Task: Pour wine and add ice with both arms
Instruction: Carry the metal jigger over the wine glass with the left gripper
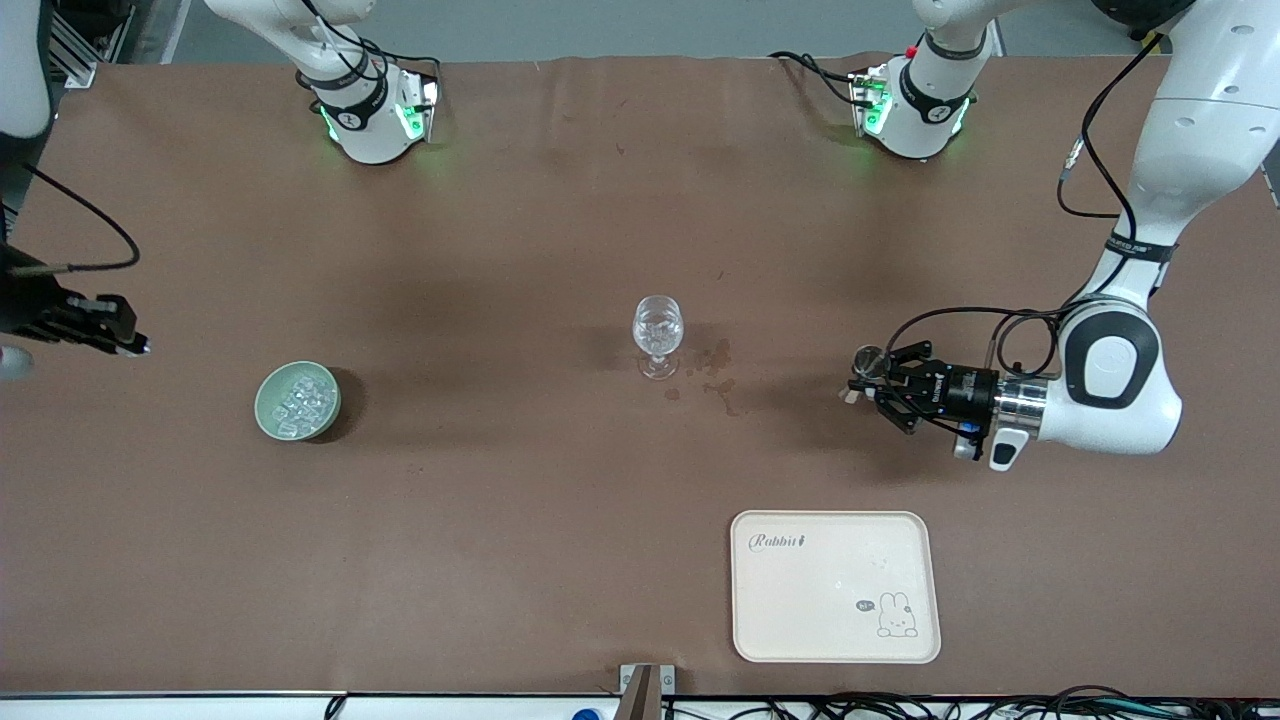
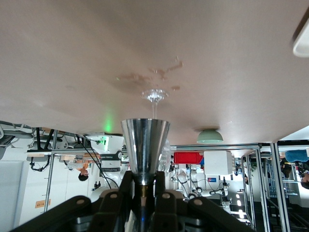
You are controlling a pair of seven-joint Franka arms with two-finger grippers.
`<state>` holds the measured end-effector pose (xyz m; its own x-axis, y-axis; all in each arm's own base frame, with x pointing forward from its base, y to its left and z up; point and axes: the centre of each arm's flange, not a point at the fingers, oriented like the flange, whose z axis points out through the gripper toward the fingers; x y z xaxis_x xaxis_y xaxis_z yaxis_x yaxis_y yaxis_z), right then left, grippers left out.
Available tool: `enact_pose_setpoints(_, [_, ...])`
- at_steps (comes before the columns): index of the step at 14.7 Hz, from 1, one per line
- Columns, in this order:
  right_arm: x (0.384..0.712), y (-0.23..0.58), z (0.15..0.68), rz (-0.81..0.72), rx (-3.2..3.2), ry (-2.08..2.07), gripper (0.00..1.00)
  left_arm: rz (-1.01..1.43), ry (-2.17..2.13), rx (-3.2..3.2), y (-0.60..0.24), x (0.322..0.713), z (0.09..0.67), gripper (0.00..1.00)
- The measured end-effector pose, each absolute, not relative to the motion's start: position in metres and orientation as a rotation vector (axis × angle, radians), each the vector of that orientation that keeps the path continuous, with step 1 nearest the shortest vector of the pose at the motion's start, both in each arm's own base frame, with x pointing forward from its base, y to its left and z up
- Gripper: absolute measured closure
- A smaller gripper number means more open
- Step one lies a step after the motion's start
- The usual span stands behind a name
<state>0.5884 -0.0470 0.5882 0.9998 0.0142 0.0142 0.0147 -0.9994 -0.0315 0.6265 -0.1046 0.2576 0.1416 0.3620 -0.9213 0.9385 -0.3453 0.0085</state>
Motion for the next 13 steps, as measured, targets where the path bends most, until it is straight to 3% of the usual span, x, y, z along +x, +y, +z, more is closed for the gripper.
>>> enact_pose_setpoints(5, [0.557,-0.051,0.613,-0.061,-3.106,-0.010,0.74,-1.158,1.323,1.802,-0.167,0.623,0.281,0.79])
enact_pose_setpoints(13, [0.553,-0.046,0.638,-0.147,-3.107,-0.024,0.74,-1.113,1.450,1.846,-0.255,0.604,0.298,0.79])
